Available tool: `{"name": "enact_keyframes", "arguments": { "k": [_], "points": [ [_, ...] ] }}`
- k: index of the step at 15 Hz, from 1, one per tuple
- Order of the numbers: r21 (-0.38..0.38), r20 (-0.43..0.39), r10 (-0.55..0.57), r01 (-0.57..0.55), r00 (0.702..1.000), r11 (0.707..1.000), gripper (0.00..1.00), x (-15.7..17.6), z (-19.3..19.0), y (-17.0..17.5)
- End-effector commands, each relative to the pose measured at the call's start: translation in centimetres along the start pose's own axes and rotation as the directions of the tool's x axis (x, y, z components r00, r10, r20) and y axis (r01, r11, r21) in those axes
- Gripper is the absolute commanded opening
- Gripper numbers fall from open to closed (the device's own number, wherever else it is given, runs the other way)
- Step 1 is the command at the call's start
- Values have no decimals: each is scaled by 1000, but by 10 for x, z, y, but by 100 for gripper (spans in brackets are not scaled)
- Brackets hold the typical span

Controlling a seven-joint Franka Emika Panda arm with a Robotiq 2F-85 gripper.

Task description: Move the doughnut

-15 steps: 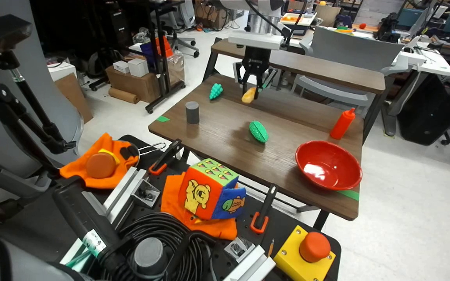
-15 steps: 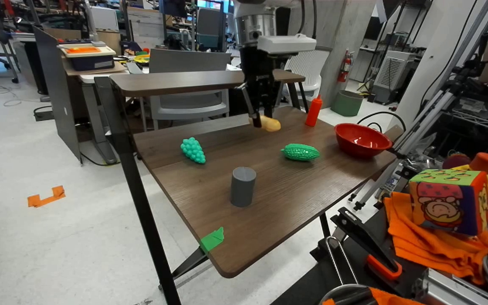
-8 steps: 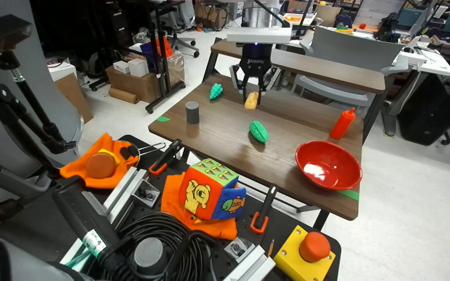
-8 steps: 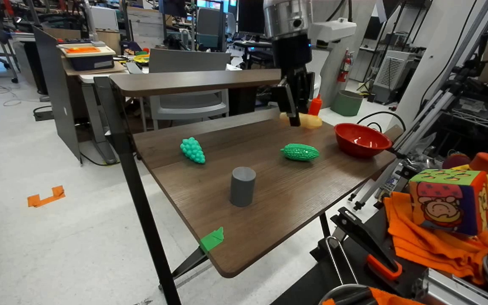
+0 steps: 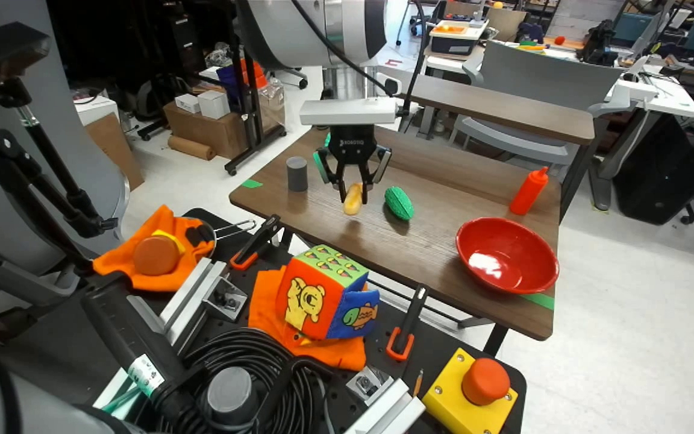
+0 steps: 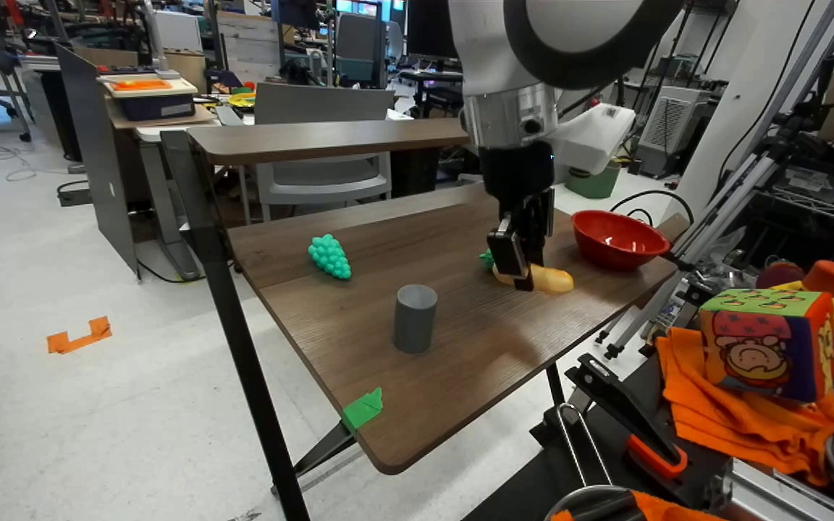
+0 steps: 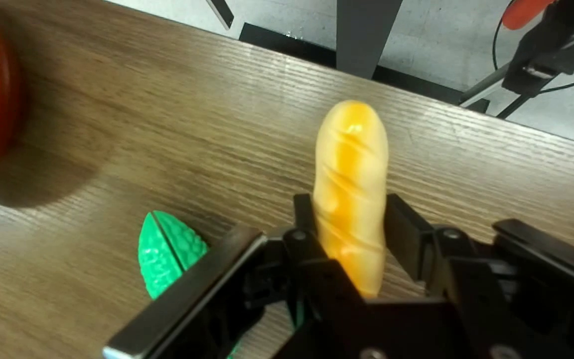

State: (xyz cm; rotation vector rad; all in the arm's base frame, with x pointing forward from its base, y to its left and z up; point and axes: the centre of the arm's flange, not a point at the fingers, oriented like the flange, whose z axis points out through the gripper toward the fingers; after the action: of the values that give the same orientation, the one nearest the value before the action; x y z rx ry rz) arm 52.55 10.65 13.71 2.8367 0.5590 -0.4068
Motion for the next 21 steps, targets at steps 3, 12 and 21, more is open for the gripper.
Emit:
{"name": "enact_keyframes", "arguments": {
  "k": [3, 12, 21],
  "points": [
    [-33, 23, 50, -50, 998, 998, 14, 15, 18, -13],
    [-58, 117, 59, -52, 991, 997, 65, 35, 38, -6],
    [119, 132, 95, -111, 987, 987, 100, -39, -62, 48]
  ]
}}
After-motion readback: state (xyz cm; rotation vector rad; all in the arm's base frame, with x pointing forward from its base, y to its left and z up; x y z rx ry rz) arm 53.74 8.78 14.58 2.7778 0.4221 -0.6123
